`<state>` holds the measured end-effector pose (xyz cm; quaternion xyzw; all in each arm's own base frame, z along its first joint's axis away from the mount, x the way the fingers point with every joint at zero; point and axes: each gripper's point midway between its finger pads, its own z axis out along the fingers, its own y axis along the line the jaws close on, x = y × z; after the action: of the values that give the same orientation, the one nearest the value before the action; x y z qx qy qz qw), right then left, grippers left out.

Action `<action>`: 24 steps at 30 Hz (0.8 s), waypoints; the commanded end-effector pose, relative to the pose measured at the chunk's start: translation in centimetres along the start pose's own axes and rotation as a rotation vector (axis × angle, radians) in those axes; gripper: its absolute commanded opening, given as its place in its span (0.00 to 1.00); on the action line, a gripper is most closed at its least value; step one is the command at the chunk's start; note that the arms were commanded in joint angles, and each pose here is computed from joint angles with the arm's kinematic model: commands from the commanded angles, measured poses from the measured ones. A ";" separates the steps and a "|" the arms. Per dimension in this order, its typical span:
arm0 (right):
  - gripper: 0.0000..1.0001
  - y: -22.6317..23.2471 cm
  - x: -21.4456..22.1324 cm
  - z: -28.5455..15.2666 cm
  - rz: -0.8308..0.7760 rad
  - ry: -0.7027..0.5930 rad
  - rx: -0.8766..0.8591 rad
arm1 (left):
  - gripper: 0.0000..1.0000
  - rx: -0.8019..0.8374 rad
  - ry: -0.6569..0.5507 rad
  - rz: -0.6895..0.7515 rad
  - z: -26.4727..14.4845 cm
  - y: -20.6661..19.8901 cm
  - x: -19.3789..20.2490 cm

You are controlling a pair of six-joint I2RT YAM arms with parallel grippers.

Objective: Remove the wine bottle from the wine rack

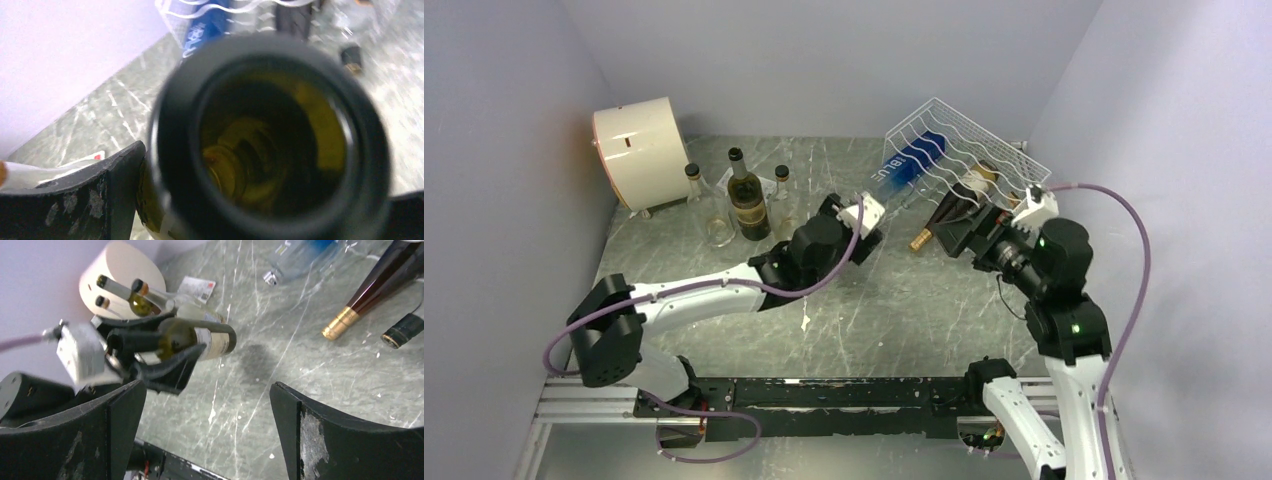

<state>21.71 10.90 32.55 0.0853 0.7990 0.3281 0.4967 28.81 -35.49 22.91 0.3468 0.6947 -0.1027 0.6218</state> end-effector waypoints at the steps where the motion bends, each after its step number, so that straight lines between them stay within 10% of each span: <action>1: 1.00 1.0 -2.7 -2.1 -0.008 -0.171 -0.009 | 0.07 -0.287 -0.198 -0.226 2.0 6.5 -6.9; 24: 1.00 -0.5 0.4 -0.7 0.026 -0.081 -0.004 | 0.17 -0.385 -0.125 -0.425 7.3 10.5 -1.4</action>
<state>20.51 10.17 31.97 0.1054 0.7877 0.3218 0.5147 40.07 -32.01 21.10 0.1179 0.7559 -0.0725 0.6399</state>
